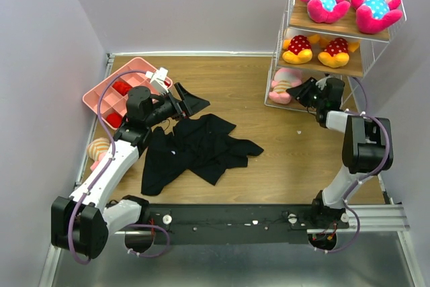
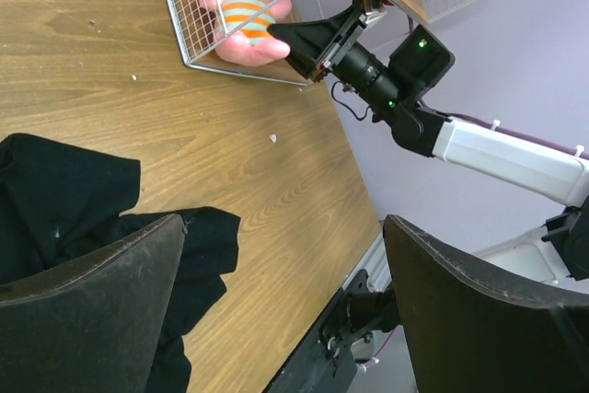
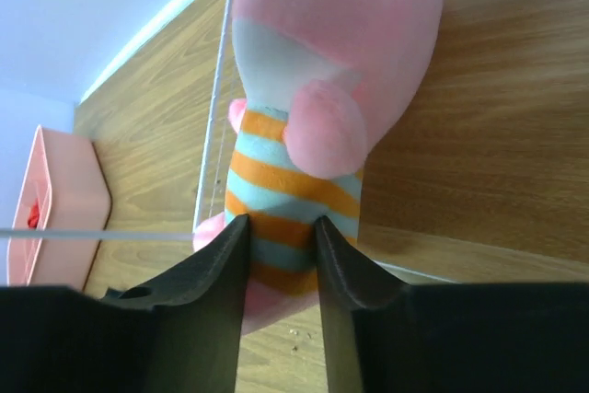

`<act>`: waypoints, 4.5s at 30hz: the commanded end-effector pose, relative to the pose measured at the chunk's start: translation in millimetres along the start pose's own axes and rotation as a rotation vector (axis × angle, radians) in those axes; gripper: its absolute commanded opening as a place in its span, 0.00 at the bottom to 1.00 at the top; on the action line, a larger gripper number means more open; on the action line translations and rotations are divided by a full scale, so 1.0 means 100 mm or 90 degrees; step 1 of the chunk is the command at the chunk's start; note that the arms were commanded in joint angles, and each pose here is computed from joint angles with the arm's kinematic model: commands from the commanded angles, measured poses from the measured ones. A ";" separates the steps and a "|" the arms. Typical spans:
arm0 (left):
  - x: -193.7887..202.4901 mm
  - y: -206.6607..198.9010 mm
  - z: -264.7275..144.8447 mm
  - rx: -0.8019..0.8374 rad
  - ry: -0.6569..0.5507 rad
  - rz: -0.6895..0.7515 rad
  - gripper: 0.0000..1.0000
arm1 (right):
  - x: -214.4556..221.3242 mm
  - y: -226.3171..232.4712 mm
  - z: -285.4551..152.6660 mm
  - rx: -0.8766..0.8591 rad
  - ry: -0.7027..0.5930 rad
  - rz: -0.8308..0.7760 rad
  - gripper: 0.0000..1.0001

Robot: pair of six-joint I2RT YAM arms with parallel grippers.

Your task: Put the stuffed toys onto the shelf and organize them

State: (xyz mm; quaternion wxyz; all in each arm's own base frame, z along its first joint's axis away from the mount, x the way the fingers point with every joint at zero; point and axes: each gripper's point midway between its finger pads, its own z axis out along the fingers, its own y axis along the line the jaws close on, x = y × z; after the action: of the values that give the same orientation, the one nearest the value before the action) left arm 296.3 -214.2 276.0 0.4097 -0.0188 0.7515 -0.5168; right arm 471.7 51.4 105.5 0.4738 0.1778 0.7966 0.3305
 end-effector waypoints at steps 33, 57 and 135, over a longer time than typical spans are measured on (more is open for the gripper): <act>-0.08 -0.09 -0.06 0.006 -0.022 0.026 0.99 | 0.51 -0.50 -0.74 0.264 -0.045 0.333 0.59; -0.06 -0.07 -0.04 0.010 -0.013 0.019 0.99 | 0.00 -0.41 -0.10 0.160 -0.066 0.205 0.26; 0.41 2.40 -3.03 -1.031 -0.681 -0.467 0.00 | 1.03 0.89 -2.09 -0.095 0.061 -0.009 0.54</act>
State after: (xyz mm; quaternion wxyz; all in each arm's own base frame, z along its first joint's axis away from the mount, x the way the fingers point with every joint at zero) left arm 173.2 101.1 74.1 0.3334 -0.7354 0.5738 0.1370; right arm 240.8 97.5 156.7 0.4411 0.1366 0.7986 0.3860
